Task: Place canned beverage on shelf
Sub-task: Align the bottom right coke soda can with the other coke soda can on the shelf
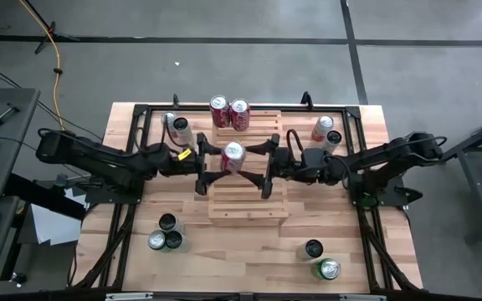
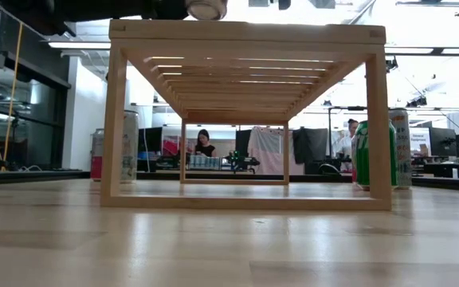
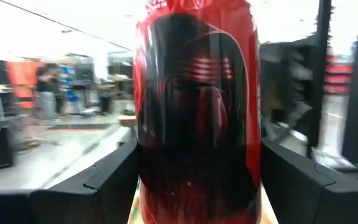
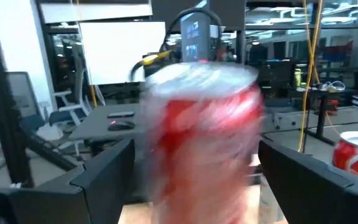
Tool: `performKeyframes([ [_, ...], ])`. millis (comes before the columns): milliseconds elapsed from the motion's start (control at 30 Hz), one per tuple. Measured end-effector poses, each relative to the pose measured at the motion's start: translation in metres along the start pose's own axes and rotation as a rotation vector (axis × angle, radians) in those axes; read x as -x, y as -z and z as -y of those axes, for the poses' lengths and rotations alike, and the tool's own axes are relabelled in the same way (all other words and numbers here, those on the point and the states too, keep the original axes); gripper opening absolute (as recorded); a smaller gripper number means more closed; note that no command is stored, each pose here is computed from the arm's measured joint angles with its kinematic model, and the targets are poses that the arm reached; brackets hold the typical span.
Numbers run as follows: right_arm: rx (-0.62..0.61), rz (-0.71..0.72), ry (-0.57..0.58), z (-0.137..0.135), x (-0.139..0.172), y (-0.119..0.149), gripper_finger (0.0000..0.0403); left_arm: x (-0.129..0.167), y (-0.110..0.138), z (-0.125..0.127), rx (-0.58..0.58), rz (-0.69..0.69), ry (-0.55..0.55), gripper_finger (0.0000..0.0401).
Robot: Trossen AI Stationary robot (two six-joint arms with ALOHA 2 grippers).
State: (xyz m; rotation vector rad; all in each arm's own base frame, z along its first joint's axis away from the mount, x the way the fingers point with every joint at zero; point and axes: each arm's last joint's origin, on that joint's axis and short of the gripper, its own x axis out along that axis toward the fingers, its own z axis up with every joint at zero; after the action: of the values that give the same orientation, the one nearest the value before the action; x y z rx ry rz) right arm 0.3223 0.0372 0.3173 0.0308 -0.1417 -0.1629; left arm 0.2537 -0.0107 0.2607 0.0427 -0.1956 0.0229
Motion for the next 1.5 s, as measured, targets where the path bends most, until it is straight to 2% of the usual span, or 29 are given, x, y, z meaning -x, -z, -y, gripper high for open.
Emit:
performKeyframes([
  [100,0.004,-0.011,0.007,0.003,-0.002,0.002,0.0328,-0.002,0.005,0.001,0.005,-0.005,0.032,0.027],
  [500,-0.035,-0.007,-0.035,0.004,-0.003,0.002,0.0328,-0.004,0.004,0.002,0.027,0.017,0.032,0.027],
  [733,-0.039,-0.048,-0.036,0.005,-0.014,0.018,0.0328,-0.016,0.01,0.003,0.045,0.022,0.028,0.027],
  [933,-0.034,-0.034,-0.049,0.001,-0.015,0.016,0.0328,-0.019,0.013,0.003,0.043,0.004,0.029,0.027],
  [1267,-0.014,-0.025,-0.059,-0.001,-0.012,0.011,0.0327,-0.013,0.004,0.002,0.023,-0.016,-0.011,0.027],
  [1367,-0.019,-0.021,-0.064,-0.001,-0.01,0.008,0.0317,-0.012,0.004,0.003,0.015,-0.018,-0.012,0.027],
  [1500,-0.02,-0.022,-0.067,-0.001,-0.009,0.007,0.0285,-0.012,0.004,0.003,0.015,-0.022,-0.017,0.027],
])
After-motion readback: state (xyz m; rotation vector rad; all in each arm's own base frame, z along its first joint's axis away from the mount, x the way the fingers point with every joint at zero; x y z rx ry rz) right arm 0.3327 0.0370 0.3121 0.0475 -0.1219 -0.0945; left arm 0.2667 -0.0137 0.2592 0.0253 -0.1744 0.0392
